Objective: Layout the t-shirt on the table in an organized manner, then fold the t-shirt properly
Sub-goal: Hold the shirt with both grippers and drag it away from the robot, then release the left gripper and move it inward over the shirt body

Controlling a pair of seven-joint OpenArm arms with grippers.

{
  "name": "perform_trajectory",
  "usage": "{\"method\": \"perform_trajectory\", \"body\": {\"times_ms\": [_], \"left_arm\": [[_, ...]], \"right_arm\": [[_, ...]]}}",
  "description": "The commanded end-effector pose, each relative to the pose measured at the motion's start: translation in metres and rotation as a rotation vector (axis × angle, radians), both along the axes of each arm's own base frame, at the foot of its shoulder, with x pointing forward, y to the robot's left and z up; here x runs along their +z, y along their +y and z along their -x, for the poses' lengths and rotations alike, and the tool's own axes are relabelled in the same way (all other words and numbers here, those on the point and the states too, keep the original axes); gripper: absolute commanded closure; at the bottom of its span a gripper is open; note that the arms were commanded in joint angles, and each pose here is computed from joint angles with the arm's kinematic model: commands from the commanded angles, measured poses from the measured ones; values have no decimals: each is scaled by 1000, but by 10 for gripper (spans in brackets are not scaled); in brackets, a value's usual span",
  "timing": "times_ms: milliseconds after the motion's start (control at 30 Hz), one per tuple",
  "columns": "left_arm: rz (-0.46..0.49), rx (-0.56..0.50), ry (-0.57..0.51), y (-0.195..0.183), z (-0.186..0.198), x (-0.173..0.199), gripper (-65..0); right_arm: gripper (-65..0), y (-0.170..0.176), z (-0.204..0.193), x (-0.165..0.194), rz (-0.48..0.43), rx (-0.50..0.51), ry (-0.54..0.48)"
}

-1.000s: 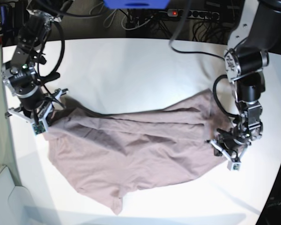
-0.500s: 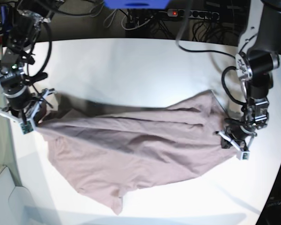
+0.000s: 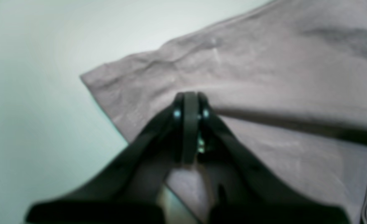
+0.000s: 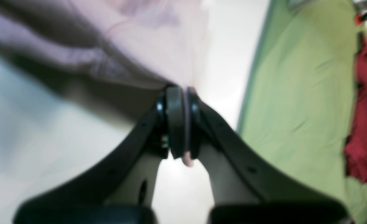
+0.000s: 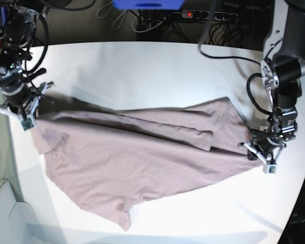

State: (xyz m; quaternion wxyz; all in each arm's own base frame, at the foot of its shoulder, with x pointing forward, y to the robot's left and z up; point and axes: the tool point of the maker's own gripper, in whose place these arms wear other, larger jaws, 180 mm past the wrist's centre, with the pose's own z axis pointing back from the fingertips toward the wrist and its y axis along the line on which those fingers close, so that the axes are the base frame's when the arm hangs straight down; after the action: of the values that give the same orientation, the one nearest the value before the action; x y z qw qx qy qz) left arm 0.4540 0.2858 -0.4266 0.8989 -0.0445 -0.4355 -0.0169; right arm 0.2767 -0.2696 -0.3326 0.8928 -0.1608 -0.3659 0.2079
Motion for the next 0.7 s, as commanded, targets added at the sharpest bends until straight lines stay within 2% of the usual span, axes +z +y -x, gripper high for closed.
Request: {"method": "perform_trajectory", "body": {"times_ms": [0, 67, 200, 300, 367, 433, 533, 600, 667], "left_arm": [[-13, 6, -22, 6, -10, 13, -8], [-11, -1, -50, 5, -18, 25, -8], [-66, -11, -166, 13, -42, 70, -14], [-114, -16, -151, 19, -47, 86, -15], [-164, -18, -146, 24, -51, 106, -42], [-181, -26, -151, 14, -54, 124, -129], [-154, -33, -97, -8, -34, 134, -313], [-114, -77, -87, -39, -16, 137, -411], [-64, -132, -125, -78, 2, 145, -474]], "right_arm": [[0, -4, -3, 5, 17, 10, -15], [0, -3, 1, -2, 11, 11, 6], [0, -2, 6, -5, 8, 8, 17], [0, 4, 6, -8, -14, 3, 16], [0, 5, 7, -9, -16, 1, 17], [-19, 4, 9, -11, -13, -7, 33], [-98, 2, 10, -12, -7, -16, 51], [-147, 2, 10, -12, -6, -16, 50], [-191, 2, 10, -11, -6, -16, 47]]}}
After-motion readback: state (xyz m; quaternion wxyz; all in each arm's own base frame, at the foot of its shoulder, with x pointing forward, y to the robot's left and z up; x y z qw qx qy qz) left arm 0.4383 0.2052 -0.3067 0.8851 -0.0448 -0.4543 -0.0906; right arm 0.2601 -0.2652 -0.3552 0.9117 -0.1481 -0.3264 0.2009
